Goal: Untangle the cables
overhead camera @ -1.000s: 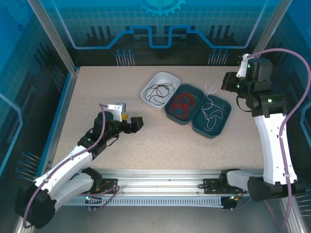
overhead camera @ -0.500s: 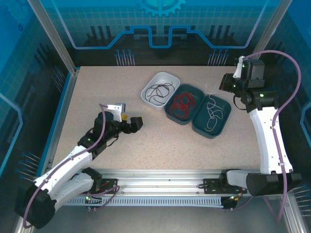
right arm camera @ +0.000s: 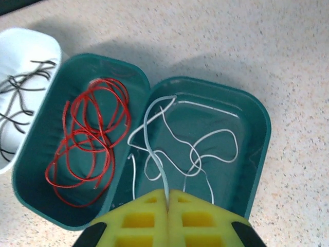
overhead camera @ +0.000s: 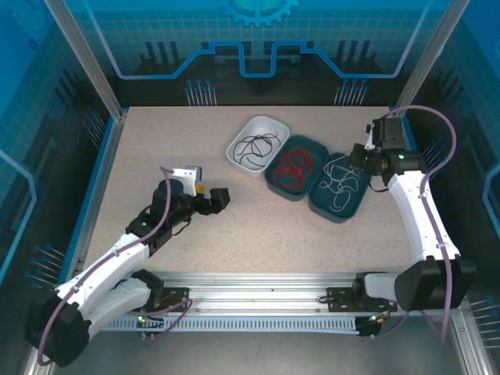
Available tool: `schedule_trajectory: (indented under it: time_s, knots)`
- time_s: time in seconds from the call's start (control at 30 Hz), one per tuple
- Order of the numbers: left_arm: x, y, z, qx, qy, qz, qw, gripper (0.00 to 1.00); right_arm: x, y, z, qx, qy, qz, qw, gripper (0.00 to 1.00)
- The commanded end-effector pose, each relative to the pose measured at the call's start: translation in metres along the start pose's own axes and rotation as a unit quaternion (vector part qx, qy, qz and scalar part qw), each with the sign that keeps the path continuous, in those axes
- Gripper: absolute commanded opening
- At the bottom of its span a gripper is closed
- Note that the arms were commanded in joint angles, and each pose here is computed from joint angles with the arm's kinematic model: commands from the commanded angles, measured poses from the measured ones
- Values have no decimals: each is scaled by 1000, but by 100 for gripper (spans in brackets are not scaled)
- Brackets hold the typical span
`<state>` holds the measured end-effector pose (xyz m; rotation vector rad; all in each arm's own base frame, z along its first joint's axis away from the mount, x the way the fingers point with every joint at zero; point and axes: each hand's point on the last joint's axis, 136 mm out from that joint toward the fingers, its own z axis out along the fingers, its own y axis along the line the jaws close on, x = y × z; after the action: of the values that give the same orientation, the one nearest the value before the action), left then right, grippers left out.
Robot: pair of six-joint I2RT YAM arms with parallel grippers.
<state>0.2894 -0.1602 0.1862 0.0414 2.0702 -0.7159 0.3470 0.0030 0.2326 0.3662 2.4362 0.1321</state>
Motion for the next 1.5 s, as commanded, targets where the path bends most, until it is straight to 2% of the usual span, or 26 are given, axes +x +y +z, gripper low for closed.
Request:
schedule_trajectory:
  time_s: [0.0, 0.23, 0.57, 0.77, 0.9, 1.03, 1.23, 1.47]
  knots:
    - [3, 7, 2, -13, 1, -6, 1000, 99, 15, -14, 19, 25, 31, 3, 999, 3]
    - [5, 8, 2, -13, 4, -9, 1000, 99, 30, -24, 58, 51, 73, 4, 996, 5]
    - [8, 10, 2, -18, 6, -9, 1000, 99, 56, -24, 114, 52, 144, 20, 988, 7]
    - [9, 13, 2, -24, 9, -11, 1000, 99, 74, -33, 132, 78, 182, 30, 980, 9]
    - [10, 17, 2, -36, 12, -13, 999, 99, 73, -41, 124, 102, 177, 32, 978, 12]
    - [8, 18, 2, -44, 15, -17, 999, 99, 65, -42, 107, 103, 153, 33, 982, 36]
    - [8, 21, 2, -53, 13, -24, 998, 99, 55, -35, 77, 90, 129, 30, 987, 59]
    - [4, 22, 1, -58, 8, -27, 998, 99, 40, -29, 37, 103, 87, 17, 991, 74]
